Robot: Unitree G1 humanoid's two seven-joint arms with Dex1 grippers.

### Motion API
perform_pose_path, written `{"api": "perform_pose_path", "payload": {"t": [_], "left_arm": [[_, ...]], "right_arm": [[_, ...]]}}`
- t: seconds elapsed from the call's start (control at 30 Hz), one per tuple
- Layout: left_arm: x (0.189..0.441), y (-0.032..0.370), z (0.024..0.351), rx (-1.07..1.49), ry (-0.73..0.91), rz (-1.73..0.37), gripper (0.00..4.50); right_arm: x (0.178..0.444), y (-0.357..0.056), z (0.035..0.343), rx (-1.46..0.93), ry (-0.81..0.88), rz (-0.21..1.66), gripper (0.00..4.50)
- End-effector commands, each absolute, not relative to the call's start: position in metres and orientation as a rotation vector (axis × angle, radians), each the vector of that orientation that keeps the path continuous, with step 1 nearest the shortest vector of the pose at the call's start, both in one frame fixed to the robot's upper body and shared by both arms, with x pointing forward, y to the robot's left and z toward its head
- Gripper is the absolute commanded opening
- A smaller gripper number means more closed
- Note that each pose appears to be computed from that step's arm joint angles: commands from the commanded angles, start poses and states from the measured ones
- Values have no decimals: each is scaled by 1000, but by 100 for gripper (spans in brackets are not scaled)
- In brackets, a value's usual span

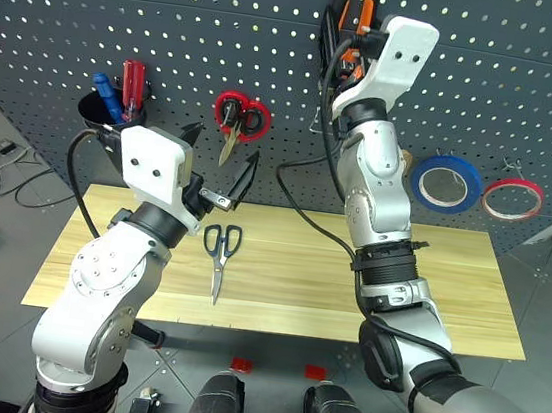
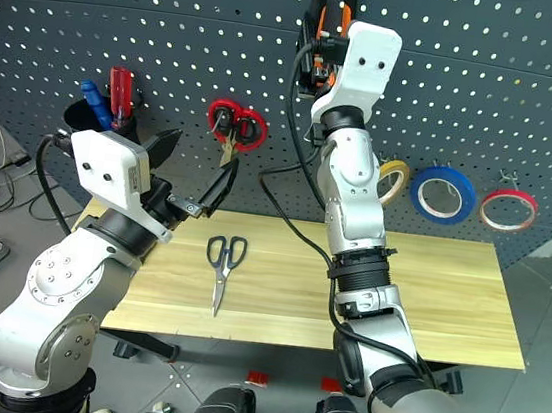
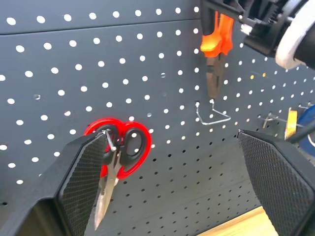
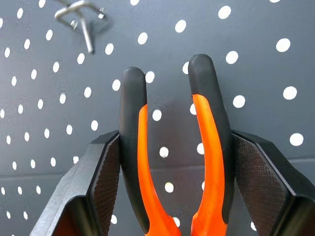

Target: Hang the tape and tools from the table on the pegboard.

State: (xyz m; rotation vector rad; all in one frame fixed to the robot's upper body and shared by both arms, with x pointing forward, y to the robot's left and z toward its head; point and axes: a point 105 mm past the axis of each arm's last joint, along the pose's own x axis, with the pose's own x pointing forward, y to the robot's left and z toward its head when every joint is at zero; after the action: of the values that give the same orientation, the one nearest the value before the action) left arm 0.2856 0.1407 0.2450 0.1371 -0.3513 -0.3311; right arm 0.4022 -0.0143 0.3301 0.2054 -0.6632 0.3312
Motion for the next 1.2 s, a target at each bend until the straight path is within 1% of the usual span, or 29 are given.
{"api": "perform_pose_path", "payload": {"t": [0.03,0.23,0.5,0.57,0.63,0.67,0.9,1.0,1.2], "left_arm": [[276,139,252,155,-384,-338,450],[277,140,247,150,-372,-332,450],[278,140,247,146,-375,-329,450],[278,140,247,145,-375,-332,450],[278,139,247,144,-375,-334,450],[278,139,247,144,-374,-335,450],[279,139,245,142,-370,-341,450],[279,139,244,141,-366,-341,450],[279,136,241,141,-359,-354,450]], "right_arm": [[394,-1,322,197,-686,369,307],[399,9,284,115,-615,402,307],[403,9,281,54,-598,397,307],[403,9,282,47,-604,392,380],[402,8,283,46,-608,391,434],[402,8,283,45,-609,391,447],[403,0,281,50,-591,381,447],[400,-1,277,41,-574,428,447],[385,-1,268,-19,-544,553,447]]}}
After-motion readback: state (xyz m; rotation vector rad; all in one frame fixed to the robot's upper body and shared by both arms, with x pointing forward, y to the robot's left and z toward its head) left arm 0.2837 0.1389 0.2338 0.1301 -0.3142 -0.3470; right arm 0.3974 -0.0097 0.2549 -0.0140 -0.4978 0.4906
